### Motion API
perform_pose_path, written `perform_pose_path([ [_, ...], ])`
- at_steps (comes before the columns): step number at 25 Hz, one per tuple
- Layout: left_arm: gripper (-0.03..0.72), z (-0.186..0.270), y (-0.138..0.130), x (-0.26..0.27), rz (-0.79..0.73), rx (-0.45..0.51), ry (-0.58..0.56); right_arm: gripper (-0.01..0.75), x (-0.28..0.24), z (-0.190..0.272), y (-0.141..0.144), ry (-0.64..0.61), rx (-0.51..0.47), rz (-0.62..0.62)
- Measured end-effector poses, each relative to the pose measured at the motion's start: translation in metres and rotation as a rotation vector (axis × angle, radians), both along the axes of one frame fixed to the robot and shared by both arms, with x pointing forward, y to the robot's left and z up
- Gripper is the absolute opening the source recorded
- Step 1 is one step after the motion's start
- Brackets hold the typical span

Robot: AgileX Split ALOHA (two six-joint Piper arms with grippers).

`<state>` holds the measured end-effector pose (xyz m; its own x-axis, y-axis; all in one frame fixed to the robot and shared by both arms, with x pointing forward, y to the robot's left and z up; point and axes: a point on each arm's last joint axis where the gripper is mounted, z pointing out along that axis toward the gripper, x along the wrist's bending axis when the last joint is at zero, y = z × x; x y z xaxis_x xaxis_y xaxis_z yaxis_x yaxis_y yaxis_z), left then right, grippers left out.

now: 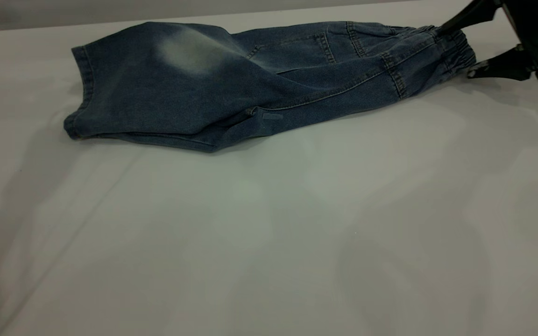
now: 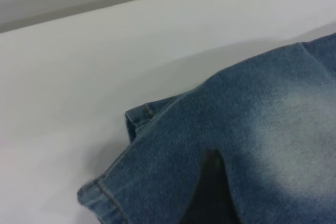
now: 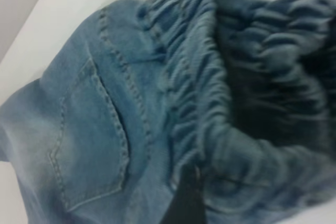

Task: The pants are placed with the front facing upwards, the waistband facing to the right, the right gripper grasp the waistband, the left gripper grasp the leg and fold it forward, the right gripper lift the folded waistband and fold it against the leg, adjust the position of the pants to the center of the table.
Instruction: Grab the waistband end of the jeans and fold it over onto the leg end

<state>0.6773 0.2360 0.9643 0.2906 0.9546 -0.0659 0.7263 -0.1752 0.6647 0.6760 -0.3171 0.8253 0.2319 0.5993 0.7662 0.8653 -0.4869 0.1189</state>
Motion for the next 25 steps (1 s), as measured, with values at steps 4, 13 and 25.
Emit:
perform_pose_path([
  [4, 0.517, 0.0, 0.0, 0.0, 0.0, 0.001, 0.0, 0.587, 0.003, -0.007, 0.004, -0.006, -0.003, -0.011],
  [13, 0.517, 0.0, 0.0, 0.0, 0.0, 0.001, -0.001, 0.587, 0.012, -0.009, 0.003, -0.033, 0.022, -0.022],
  [25, 0.517, -0.002, -0.002, -0.003, -0.018, -0.003, 0.034, 0.342, 0.015, -0.005, 0.012, -0.052, 0.032, 0.002],
])
